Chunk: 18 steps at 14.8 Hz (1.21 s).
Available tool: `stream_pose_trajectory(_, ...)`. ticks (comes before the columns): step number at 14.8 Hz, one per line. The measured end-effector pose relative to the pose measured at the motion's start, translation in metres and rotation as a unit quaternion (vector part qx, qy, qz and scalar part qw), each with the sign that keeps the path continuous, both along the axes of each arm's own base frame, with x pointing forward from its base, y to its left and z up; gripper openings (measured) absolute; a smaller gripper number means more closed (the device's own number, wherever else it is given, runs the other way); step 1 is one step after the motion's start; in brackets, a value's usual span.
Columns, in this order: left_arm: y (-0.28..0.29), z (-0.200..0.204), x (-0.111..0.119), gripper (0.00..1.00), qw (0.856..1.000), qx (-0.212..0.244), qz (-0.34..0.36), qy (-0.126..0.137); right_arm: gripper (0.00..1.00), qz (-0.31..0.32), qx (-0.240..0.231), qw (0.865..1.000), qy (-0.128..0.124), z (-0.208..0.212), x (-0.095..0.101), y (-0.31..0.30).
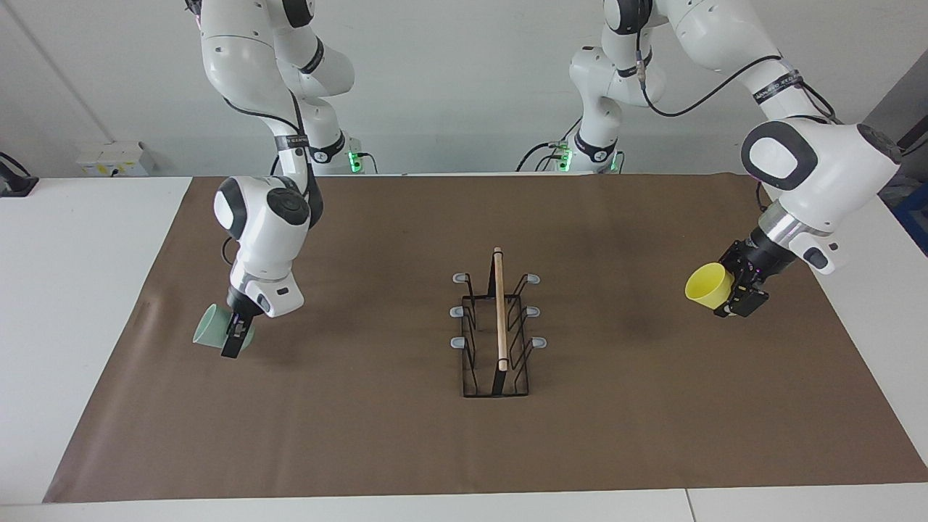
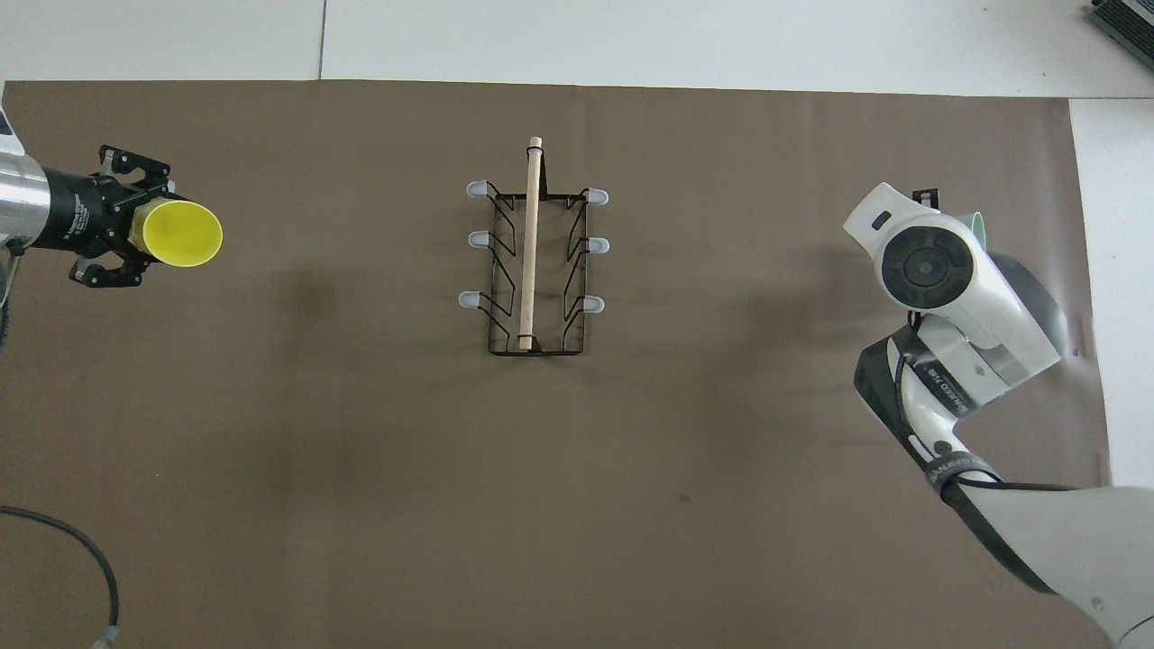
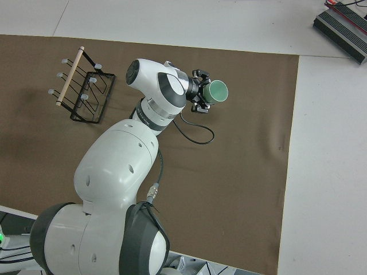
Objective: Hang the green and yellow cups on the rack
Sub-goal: 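Lift the yellow cup with the left gripper while the right gripper lifts the green cup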
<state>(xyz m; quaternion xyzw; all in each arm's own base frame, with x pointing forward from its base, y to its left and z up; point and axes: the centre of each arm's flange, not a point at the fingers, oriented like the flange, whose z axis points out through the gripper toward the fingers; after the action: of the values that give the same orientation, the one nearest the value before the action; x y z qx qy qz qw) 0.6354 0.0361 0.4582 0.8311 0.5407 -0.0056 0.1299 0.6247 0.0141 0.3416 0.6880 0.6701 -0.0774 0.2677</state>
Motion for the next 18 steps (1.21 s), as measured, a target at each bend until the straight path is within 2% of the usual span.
stream_pose_trajectory(6,0.0,0.023,0.002,0.68,0.997,0.068,-0.037,0.013,0.64,-0.06,0.108,0.992,0.029,0.041,-0.015,0.033)
stream_pose_trajectory(9,-0.005,0.026,0.002,0.68,0.995,0.09,-0.048,0.016,0.64,-0.1,0.178,0.978,0.042,0.062,-0.026,0.053)
stream_pose_trajectory(12,-0.004,0.029,0.003,0.68,0.991,0.116,-0.057,0.018,0.64,-0.117,0.23,0.965,0.05,0.076,-0.034,0.073)
stream_pose_trajectory(14,-0.003,0.035,0.004,0.68,0.988,0.137,-0.064,0.018,0.64,-0.134,0.271,0.951,0.055,0.08,-0.036,0.081)
stream_pose_trajectory(18,-0.004,0.039,0.004,0.68,0.983,0.168,-0.075,0.02,0.64,-0.157,0.368,0.913,0.075,0.08,-0.037,0.091)
